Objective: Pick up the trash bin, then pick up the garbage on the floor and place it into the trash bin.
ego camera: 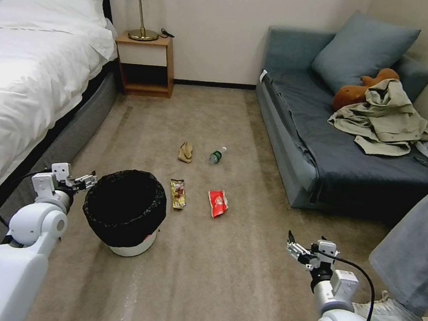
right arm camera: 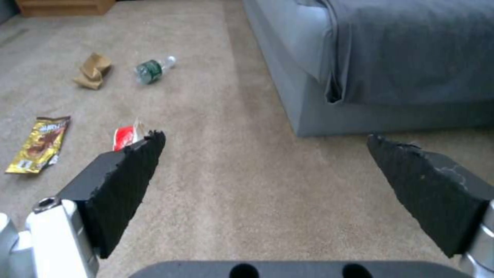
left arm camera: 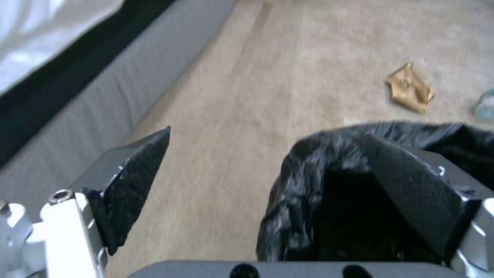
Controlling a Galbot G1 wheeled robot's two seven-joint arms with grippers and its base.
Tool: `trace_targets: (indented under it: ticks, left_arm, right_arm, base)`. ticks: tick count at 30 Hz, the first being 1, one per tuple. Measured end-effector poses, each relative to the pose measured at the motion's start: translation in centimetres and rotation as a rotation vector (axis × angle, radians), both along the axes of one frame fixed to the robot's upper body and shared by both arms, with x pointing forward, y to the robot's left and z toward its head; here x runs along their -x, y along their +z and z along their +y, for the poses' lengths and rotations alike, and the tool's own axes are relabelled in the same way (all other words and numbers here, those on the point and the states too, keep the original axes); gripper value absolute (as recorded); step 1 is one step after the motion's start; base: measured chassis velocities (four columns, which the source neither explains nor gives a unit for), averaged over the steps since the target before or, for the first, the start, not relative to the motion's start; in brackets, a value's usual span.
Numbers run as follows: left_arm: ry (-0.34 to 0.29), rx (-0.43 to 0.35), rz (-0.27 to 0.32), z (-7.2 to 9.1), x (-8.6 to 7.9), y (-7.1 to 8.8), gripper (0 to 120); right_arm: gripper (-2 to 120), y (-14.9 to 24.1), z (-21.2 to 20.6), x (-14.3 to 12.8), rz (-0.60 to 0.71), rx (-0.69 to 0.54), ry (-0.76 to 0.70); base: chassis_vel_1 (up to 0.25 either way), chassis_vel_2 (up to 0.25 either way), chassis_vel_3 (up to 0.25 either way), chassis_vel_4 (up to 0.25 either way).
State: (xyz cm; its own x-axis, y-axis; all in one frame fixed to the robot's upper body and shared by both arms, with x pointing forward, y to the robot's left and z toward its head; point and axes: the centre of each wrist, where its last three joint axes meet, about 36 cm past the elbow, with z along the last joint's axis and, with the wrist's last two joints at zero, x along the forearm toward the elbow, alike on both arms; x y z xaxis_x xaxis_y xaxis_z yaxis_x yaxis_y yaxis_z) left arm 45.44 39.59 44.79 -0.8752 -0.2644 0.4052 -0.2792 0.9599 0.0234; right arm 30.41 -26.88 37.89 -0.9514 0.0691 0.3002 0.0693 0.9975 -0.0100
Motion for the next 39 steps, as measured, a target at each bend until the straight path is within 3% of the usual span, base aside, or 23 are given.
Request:
trace_targets:
  ticks: [12,14,17,39]
  left_arm:
    - [-0.01,0.048,0.129,-1.3,-1.2,-0.2,100]
    - [-0.011,0.078,0.189,-1.5,-1.8,-0.4,100]
    - [-0.007,0.091,0.216,-1.5,-2.3,-0.7,100]
    - [0.024,0.126,0.308,-1.7,-6.1,-4.5,99]
  right_arm:
    - [100,-1.2,-0.2,-0.3,0.005,0.009,-0.001]
    - [100,-1.6,-0.4,-0.3,0.008,0.014,-0.003]
    - [100,-1.8,-0.6,-0.3,0.008,0.017,-0.005]
    - [100,-2.6,0.0,-0.7,0.014,0.01,0.004]
  base:
    - [0.0,0.0,0.0,0.0]
    - [0.0,0.0,0.0,0.0]
    - [0.0,0.0,0.0,0.0]
    - [0.0,0.0,0.0,0.0]
